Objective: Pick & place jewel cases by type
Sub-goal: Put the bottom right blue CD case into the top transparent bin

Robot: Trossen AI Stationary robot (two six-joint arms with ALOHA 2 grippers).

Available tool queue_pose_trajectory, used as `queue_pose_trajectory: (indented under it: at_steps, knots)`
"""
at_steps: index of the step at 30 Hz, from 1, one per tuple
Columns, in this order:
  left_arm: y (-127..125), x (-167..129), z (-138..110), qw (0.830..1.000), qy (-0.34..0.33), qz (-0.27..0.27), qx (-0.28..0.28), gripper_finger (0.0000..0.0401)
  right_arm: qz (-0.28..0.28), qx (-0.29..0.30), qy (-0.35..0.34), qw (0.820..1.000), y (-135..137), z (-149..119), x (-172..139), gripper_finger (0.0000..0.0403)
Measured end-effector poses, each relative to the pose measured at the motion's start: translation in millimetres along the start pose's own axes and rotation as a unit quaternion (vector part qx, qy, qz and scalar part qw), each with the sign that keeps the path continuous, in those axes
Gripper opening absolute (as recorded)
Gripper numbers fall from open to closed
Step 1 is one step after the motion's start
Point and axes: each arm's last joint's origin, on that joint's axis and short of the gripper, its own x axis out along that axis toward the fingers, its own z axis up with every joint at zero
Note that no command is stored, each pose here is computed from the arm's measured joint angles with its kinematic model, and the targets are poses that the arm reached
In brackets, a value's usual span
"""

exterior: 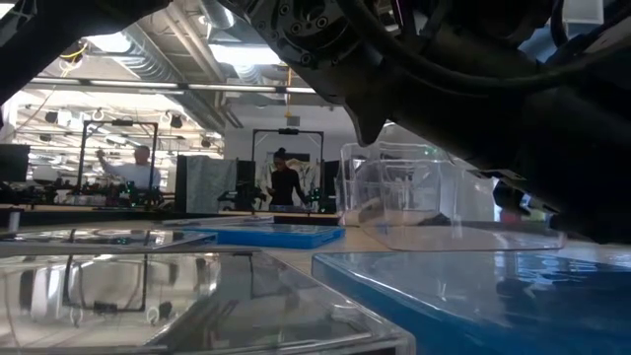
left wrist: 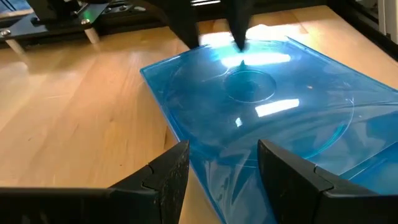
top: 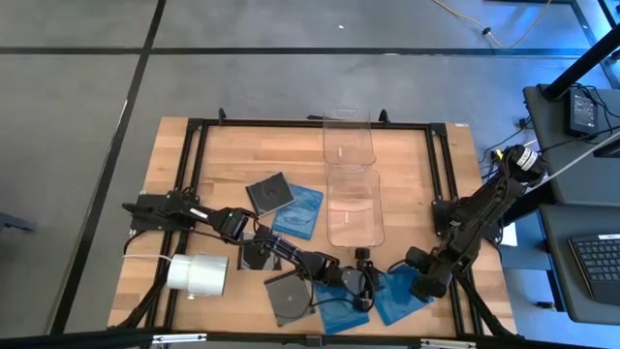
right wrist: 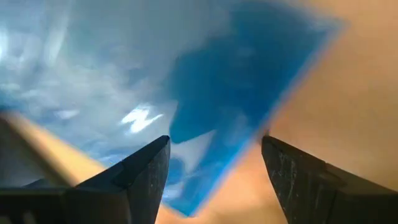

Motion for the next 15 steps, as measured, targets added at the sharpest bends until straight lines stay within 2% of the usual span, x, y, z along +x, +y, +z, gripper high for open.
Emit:
queue_pose_trajectory:
  at_steps: [2, 7, 12, 15]
  knots:
    - [0, 0, 0, 1.000, 0.000, -0.001, -0.002, 0.0184, -0.033, -0.004, -0.018, 0.999, -2, 0, -5, 0.0260]
    - [0, 0, 0, 1.000, 0.002, -0.009, -0.019, 0.0184, -0.074, -0.043, -0.060, 0.995, 13, 0, -31, 0.0260]
    - [0, 0, -1, 0.999, 0.008, 0.001, -0.042, 0.0184, -0.056, -0.060, -0.063, 0.995, 35, -4, -57, 0.0260]
    - [0, 0, -2, 0.999, 0.008, 0.007, -0.053, 0.0184, -0.030, -0.043, -0.034, 0.998, 48, -10, -63, 0.0260]
